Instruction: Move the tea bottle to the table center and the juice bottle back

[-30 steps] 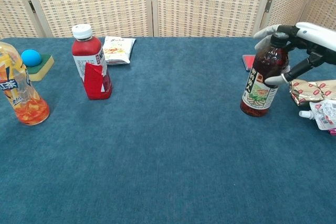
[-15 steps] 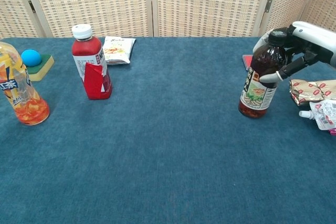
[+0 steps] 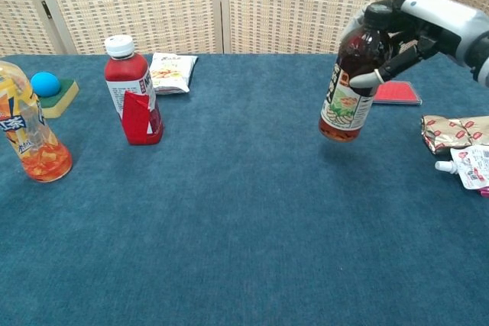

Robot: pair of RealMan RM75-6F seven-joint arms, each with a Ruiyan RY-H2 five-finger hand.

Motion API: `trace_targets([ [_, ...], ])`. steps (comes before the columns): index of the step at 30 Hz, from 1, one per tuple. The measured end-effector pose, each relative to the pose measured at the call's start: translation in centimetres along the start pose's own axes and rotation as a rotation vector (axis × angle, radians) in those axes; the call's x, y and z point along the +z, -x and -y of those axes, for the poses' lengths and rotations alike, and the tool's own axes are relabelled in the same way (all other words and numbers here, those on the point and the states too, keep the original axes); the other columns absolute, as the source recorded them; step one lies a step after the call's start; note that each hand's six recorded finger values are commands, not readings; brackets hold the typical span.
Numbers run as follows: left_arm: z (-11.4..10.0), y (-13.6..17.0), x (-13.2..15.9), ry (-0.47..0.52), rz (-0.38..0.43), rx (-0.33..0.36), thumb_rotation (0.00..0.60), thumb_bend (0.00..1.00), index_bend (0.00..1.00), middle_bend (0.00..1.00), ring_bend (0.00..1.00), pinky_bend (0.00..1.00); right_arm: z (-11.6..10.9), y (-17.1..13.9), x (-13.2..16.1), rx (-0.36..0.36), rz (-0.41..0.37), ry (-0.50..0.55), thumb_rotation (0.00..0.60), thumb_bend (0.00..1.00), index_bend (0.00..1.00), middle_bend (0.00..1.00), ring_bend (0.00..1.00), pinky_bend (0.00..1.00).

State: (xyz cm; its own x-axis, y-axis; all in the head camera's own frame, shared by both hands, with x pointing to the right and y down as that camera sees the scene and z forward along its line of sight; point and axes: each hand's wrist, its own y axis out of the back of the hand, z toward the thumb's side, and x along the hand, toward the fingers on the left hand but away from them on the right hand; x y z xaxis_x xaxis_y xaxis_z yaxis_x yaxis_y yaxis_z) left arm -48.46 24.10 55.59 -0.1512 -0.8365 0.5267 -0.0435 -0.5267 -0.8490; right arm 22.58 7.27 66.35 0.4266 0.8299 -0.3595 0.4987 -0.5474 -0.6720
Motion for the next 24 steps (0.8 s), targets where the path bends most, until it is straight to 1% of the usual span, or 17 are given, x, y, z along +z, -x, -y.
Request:
trace_targets([
  [6, -0.3, -0.1, -0.2, 0.001, -0.006, 0.009, 0.600, 0.27, 0.49, 0.32, 0.25, 0.48, 0.5, 2.2, 2.1, 0.007, -0.024, -0.022, 0.600, 0.07, 0.46, 0.58, 0.50, 0.68],
  [14, -0.7, -0.1, -0.5, 0.011, -0.013, 0.016, 0.600, 0.27, 0.49, 0.32, 0.25, 0.48, 1.7, 4.4, 3.9, 0.014, -0.020, -0.032, 0.600, 0.07, 0.46, 0.58, 0.50, 0.68],
  [24, -1.2, 0.0, -1.0, 0.022, -0.030, 0.028, 0.600, 0.27, 0.49, 0.32, 0.25, 0.48, 3.7, 6.3, 4.7, 0.043, -0.003, -0.031, 0.600, 0.07, 0.46, 0.58, 0.50, 0.68],
])
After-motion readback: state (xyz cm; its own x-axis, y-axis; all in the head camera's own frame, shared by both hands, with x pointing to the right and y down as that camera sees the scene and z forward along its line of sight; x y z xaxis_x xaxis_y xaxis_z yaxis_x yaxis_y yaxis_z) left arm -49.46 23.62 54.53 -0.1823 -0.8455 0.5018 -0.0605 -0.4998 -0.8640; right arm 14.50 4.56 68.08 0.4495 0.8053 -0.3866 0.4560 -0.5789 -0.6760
